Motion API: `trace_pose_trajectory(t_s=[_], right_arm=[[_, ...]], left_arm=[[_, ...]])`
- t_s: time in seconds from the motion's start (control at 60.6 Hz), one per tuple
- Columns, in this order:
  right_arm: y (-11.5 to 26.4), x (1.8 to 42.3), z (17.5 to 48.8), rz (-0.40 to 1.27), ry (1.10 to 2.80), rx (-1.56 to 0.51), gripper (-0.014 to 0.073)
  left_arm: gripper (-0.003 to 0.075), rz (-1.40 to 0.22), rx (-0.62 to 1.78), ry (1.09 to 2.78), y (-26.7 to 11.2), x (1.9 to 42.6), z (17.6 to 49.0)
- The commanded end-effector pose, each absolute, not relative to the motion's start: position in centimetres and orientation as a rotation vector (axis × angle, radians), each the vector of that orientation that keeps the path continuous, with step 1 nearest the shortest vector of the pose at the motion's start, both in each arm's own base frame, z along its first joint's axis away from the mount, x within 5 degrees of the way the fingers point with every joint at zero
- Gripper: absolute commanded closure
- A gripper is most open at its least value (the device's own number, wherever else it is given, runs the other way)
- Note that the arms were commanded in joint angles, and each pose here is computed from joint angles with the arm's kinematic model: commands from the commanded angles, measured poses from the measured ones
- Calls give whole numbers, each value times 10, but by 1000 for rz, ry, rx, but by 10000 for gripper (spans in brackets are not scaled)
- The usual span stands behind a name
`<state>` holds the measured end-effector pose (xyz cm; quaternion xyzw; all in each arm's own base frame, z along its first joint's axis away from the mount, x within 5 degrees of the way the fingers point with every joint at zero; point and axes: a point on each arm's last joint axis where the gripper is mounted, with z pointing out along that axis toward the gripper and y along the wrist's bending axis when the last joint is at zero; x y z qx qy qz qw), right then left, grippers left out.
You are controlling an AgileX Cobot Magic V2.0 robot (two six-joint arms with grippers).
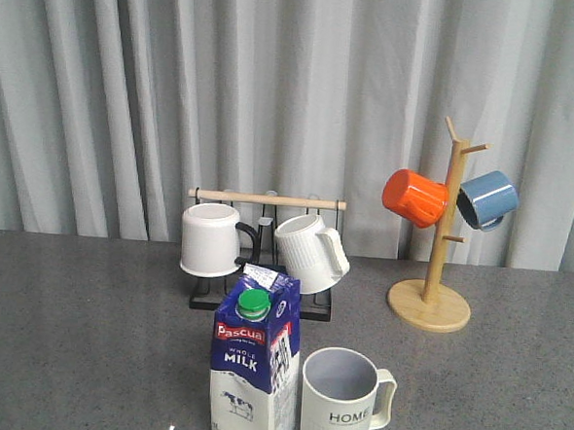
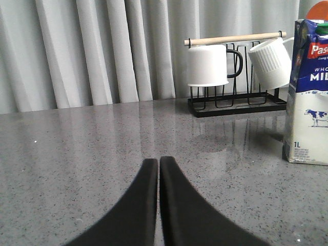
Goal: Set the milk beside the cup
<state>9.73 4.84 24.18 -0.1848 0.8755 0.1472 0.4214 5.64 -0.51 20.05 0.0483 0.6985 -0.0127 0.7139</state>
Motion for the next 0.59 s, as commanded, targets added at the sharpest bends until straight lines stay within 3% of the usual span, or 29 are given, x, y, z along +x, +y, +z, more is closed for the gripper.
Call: trace_pose_trajectory(t_s=[0.0, 0.578], right_arm=[[48, 103, 255, 363, 2117, -428, 600], [48, 104, 256, 347, 2104, -432, 600]], left_arm=[[726, -29, 90, 1494, -4, 57, 200], [726, -29, 90, 1494, -4, 57, 200]])
